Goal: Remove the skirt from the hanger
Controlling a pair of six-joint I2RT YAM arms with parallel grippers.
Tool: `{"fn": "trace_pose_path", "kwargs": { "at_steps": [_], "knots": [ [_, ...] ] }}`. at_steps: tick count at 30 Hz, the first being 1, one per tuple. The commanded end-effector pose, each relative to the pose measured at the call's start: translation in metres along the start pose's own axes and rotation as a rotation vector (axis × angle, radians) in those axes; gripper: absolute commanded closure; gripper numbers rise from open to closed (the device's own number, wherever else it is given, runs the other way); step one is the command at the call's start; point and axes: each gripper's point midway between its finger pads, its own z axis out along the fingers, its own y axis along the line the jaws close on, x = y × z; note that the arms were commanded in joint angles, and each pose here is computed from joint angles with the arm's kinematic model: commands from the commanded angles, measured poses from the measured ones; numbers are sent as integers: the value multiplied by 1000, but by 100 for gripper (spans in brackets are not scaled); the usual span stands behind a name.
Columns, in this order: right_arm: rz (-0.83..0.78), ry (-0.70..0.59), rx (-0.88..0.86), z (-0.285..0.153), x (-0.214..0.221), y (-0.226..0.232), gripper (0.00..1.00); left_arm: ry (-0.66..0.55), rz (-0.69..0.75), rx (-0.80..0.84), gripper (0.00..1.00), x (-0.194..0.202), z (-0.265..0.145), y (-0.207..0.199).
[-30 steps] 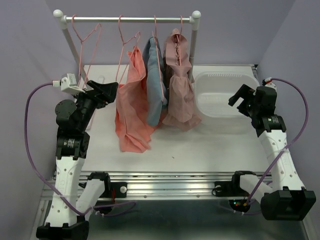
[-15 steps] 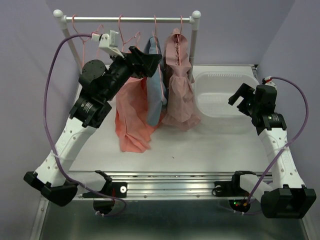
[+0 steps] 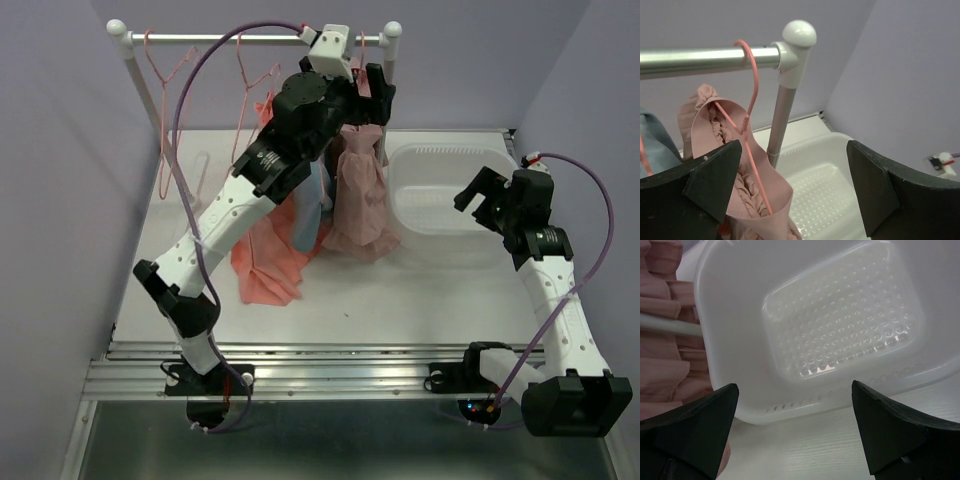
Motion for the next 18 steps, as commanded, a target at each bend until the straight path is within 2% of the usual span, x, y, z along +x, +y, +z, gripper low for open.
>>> {"fn": "trace_pose_path", "kwargs": {
  "at_steps": [1, 14, 18],
  "knots": [
    [-16, -51, -38, -4, -13, 7, 0, -52, 77, -130, 1, -21, 2, 14],
    [-25, -46, -35, -3, -11, 5, 0, 10, 88, -290, 2, 26, 24, 45],
    [-28, -47, -35, -3, -10, 4, 0, 43, 89, -295, 9, 42, 32, 46]
  ]
}}
